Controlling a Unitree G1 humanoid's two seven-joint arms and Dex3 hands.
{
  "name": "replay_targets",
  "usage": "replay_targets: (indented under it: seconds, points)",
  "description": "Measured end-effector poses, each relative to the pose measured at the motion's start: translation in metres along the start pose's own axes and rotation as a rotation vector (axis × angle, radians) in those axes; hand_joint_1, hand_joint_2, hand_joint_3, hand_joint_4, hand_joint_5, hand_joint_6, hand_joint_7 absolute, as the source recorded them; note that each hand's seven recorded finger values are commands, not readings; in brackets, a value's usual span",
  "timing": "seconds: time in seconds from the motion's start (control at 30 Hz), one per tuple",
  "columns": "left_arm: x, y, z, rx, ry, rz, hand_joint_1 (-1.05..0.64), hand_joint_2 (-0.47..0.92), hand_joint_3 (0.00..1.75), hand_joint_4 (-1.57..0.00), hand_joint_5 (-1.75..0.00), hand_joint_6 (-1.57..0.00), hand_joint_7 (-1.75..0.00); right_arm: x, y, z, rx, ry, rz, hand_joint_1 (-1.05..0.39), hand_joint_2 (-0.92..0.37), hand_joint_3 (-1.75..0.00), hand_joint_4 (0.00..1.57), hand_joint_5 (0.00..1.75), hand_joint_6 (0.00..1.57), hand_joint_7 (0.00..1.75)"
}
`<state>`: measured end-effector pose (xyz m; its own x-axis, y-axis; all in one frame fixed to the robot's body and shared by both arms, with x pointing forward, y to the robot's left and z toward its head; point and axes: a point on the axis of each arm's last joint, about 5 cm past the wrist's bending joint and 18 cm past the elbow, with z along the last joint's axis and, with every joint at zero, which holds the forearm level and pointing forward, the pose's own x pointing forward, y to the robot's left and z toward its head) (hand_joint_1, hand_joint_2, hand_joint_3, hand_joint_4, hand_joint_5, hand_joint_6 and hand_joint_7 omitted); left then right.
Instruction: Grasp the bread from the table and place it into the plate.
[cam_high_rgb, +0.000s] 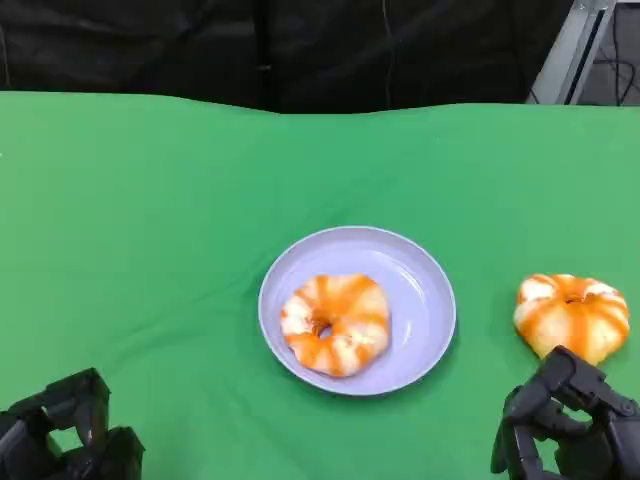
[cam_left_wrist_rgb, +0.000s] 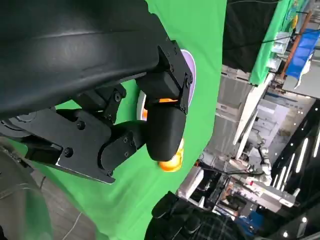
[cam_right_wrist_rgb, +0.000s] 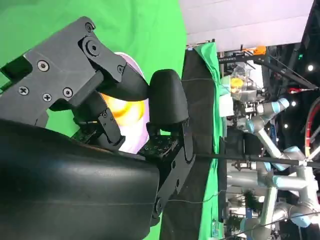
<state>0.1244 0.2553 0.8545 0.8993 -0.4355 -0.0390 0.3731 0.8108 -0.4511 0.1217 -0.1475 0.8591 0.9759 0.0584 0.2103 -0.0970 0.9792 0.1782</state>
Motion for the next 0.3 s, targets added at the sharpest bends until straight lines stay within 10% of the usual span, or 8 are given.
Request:
replay_targets:
  seconds: [0.3]
  points:
    - [0.0008,-0.0002,0.0001,-0.003,-0.001,0.013,-0.09,0.71,0.96,-0.89,-1.75,-0.73,-1.75,-0.0012,0.0,-0.0004,0.0,0.006,-0.002,-0.13,-0.45,-1.37,0.85,1.75,0.78,1.59]
